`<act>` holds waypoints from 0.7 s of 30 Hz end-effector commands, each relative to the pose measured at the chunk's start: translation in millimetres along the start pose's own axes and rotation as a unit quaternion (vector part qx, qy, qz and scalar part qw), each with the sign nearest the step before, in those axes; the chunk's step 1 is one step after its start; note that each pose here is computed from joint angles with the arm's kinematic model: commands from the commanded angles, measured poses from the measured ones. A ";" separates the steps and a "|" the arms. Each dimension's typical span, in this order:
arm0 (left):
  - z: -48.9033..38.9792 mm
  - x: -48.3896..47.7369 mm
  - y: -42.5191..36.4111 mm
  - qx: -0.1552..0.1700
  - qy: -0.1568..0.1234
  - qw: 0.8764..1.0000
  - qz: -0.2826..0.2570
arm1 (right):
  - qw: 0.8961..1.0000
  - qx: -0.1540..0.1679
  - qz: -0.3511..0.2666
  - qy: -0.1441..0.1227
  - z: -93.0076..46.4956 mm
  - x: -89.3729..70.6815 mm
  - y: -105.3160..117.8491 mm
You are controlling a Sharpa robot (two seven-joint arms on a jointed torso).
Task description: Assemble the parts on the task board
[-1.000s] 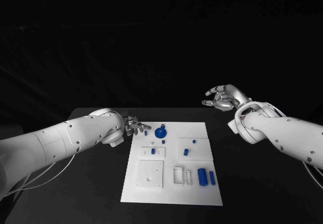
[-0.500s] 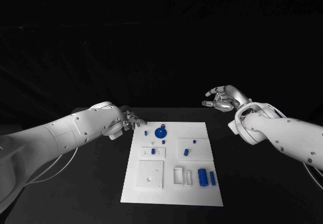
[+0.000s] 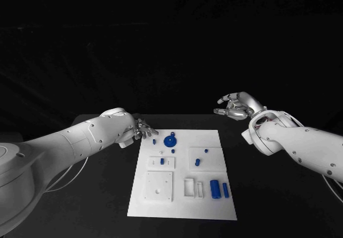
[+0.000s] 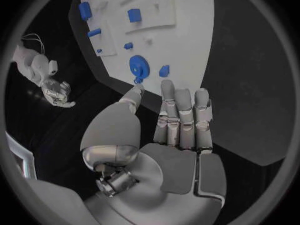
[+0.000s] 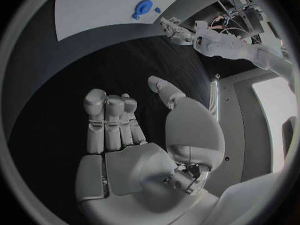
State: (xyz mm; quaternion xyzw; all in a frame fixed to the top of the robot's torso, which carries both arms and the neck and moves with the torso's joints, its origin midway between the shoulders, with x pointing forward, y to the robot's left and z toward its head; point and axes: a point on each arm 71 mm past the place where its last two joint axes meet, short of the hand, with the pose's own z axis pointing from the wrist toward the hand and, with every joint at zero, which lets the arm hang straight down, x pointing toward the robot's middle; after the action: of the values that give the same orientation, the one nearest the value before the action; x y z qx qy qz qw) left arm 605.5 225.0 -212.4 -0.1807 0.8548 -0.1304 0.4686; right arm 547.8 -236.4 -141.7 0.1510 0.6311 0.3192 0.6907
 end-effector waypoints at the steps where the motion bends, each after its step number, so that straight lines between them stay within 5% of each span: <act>1: 1.5 2.2 -1.1 0.005 0.007 1.000 0.016 | 1.000 -0.009 -0.002 0.002 -0.4 0.7 2.4; 9: 3.4 1.3 2.8 -0.001 0.003 1.000 0.018 | 1.000 -0.010 -0.001 0.002 -0.6 0.6 3.1; 21: 8.8 14.1 4.3 -0.002 0.009 1.000 0.014 | 1.000 -0.014 0.005 -0.001 -0.2 0.2 4.1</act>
State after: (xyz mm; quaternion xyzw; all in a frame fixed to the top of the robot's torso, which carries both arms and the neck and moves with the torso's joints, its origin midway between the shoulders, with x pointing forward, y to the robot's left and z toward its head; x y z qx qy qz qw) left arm 604.7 226.1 -229.9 -0.1747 0.8613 -0.1156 0.4629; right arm 546.9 -234.4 -140.6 0.1485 0.6288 0.3245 0.6908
